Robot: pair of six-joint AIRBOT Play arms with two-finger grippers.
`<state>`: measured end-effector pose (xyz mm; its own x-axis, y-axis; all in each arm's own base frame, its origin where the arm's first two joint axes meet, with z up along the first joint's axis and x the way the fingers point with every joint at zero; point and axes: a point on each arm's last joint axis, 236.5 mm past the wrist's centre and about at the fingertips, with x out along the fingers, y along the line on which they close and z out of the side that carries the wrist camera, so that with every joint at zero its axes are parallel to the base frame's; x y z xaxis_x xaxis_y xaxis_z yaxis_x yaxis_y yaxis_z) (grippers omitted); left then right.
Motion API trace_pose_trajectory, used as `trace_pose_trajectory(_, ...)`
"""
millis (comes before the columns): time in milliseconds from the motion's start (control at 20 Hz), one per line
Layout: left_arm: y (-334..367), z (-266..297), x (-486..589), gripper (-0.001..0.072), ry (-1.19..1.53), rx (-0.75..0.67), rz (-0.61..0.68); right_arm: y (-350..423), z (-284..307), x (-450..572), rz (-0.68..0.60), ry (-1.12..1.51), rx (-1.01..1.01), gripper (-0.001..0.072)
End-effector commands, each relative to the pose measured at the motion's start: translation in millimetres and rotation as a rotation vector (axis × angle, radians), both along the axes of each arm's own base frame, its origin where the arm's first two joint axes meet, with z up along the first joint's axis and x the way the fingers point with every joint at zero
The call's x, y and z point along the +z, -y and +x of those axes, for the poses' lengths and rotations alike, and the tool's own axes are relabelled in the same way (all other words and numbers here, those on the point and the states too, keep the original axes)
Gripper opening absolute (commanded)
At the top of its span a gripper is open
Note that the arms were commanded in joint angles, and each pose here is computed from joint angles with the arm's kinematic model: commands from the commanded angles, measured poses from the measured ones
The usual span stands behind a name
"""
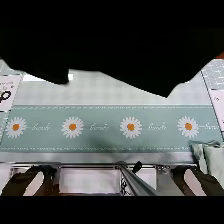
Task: Fold the shirts.
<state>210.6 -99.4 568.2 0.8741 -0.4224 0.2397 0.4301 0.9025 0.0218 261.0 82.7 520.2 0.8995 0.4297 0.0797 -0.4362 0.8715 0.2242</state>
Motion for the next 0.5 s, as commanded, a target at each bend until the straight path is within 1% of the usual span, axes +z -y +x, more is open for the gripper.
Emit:
trace_pose_trajectory(0,9,-104,48,0.0020,0.227,0.017,0.019,-9,-62,41,-0.065,0.087,-0.092,0.0020)
trace_pose_trajectory(100,1,-122,38,0.0020,0.206,0.080,0.048,-1,-70,19,-0.107,0.001,-0.153,0.0020)
trace_pose_trajectory(150,-11,-118,21,0.0020,0.132,0.139,0.055,7,-71,4,-0.126,-0.061,-0.190,0.0020)
trace_pose_trajectory(250,-35,-100,-30,0.0020,-0.094,0.246,0.098,20,-72,-25,-0.173,-0.179,-0.241,0.0020)
trace_pose_trajectory(300,-44,-91,-59,0.0020,-0.219,0.278,0.129,29,-69,-39,-0.191,-0.237,-0.268,0.0020)
trace_pose_trajectory(400,-50,-69,-119,0.0020,-0.466,0.273,0.185,46,-58,-77,-0.219,-0.404,-0.285,0.0020)
trace_pose_trajectory(450,-51,-57,-145,0.0020,-0.571,0.257,0.200,50,-50,-108,-0.240,-0.537,-0.252,0.0020)
